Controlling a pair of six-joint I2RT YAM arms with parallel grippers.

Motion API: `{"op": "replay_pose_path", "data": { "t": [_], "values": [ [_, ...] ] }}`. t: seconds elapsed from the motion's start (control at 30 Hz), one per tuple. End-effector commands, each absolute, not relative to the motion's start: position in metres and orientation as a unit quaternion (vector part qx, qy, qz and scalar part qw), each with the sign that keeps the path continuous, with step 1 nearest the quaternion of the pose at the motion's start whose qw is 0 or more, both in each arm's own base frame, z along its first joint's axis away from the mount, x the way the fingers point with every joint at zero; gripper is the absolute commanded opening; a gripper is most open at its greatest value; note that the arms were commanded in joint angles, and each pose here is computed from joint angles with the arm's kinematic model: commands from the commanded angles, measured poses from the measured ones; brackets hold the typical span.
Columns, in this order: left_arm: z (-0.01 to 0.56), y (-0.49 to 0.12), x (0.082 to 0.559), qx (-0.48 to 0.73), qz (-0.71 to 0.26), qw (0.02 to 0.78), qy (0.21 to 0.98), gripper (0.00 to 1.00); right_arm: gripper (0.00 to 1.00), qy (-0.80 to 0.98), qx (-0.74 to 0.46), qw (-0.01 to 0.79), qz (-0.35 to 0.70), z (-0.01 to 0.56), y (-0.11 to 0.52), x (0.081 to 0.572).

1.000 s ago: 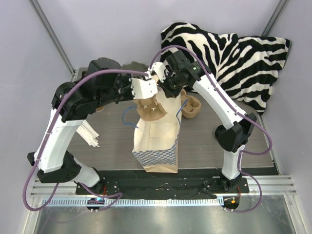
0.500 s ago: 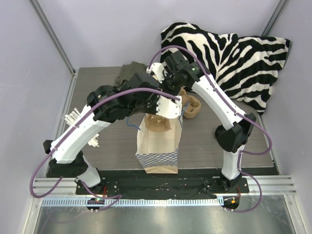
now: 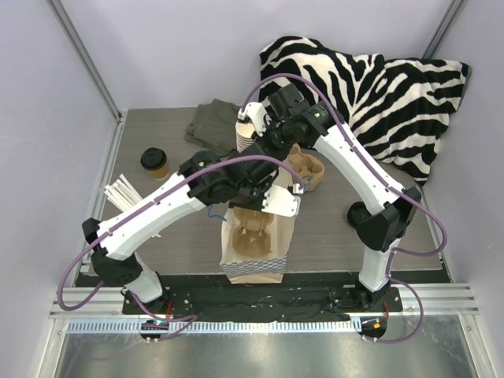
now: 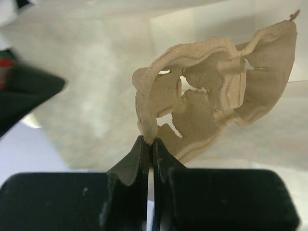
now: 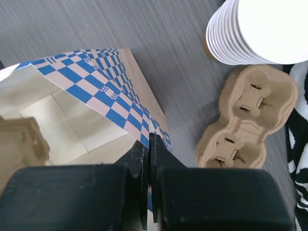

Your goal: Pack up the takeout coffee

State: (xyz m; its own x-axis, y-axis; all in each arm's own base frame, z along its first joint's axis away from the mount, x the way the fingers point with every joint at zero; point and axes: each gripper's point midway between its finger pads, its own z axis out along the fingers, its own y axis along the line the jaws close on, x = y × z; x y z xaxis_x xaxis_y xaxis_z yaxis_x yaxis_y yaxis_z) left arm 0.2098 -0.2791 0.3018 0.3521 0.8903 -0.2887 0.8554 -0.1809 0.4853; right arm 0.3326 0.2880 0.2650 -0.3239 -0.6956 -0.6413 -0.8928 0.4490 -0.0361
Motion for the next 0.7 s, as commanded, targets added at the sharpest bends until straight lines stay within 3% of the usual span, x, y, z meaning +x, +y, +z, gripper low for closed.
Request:
{"op": "replay_pose_path", "data": {
  "t": [0.0, 0.67],
  "values": [
    [0.281, -0.279, 0.195, 0.773, -0.004, 0.274, 0.572, 0.04, 0.01, 0.773, -0.498, 0.342, 0.195, 0.298, 0.293, 0.317],
    [0.191, -0.292, 0.194, 0.79, -0.054, 0.196, 0.578, 0.1, 0.01, 0.766, -0.506, 0.334, 0.215, 0.296, 0.292, 0.301]
  ]
}}
